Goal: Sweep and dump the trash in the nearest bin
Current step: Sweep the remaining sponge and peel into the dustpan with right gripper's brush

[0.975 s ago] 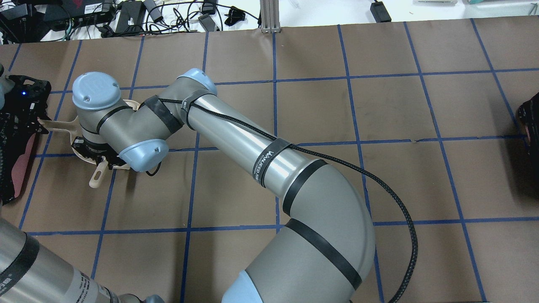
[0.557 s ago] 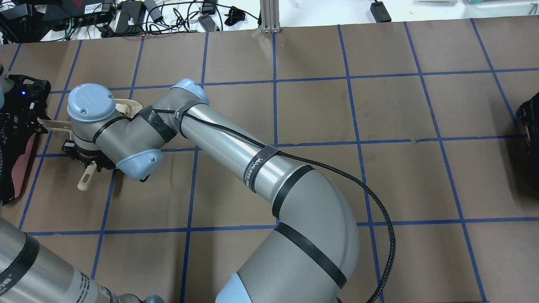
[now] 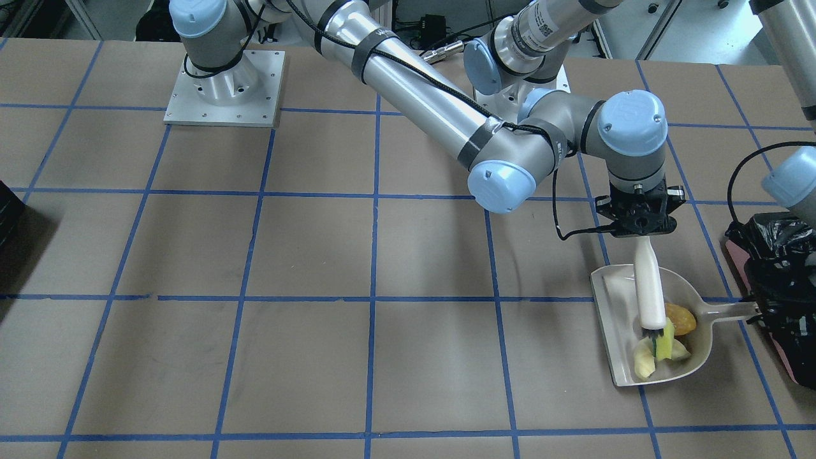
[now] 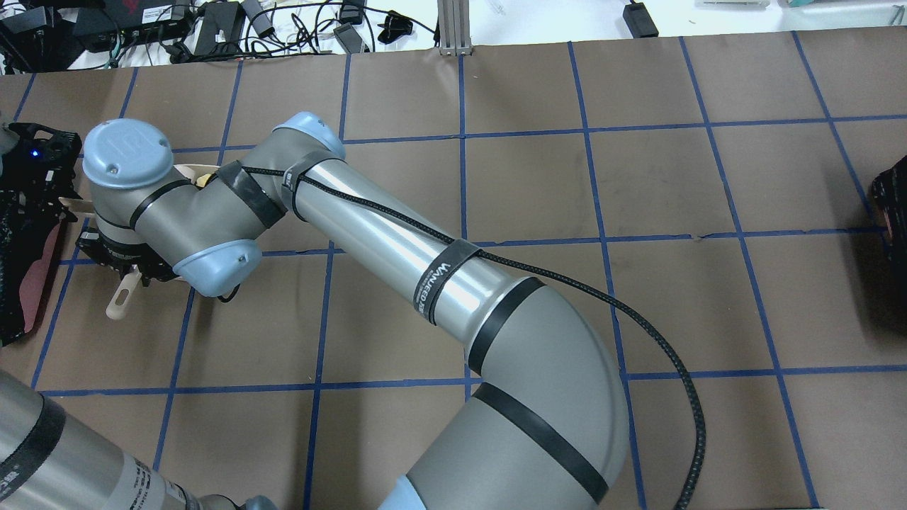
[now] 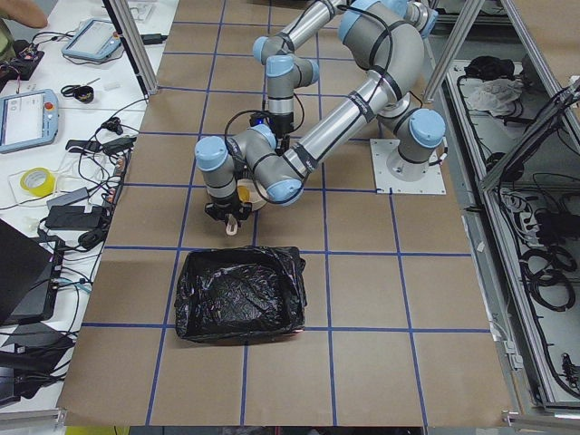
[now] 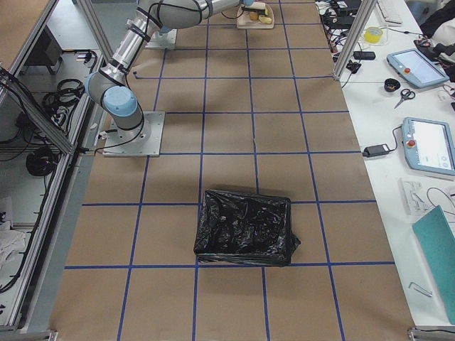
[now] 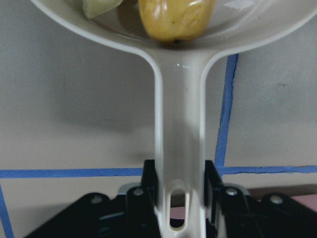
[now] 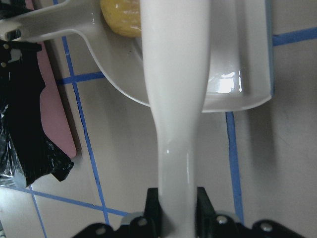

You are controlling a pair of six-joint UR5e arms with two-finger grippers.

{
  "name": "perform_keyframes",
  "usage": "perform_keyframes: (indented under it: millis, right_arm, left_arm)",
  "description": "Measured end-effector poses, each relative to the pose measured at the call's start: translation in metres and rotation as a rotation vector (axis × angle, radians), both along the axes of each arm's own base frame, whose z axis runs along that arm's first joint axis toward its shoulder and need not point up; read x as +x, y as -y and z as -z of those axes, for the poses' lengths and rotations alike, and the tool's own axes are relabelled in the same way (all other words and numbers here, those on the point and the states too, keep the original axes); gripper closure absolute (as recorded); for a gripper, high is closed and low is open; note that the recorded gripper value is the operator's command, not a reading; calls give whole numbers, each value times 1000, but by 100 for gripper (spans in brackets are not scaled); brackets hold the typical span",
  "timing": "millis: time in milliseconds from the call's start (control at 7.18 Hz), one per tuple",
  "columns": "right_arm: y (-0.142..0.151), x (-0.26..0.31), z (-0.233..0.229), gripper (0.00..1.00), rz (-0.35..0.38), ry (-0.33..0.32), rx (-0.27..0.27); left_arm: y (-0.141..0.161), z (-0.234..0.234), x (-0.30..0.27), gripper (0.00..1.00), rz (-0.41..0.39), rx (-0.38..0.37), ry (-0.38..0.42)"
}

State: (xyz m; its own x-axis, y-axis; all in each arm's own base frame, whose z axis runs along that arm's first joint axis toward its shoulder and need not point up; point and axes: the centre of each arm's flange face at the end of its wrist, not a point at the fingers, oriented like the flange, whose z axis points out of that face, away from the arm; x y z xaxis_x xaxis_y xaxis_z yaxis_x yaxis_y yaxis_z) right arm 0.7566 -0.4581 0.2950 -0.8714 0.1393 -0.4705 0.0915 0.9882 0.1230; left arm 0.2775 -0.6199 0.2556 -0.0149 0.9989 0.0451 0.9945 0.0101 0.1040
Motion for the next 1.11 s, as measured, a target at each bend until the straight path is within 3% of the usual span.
perform_keyframes:
  millis: [418,1114]
  right_arm:
    - [-17,-46,-34,100,-25,-110,-14]
    - [-19,-41,-37,100,-8,-73,-39]
  left_arm:
    - [0,0,0,100,0,0,0]
    - [0,-1,0,100,-1,0,2]
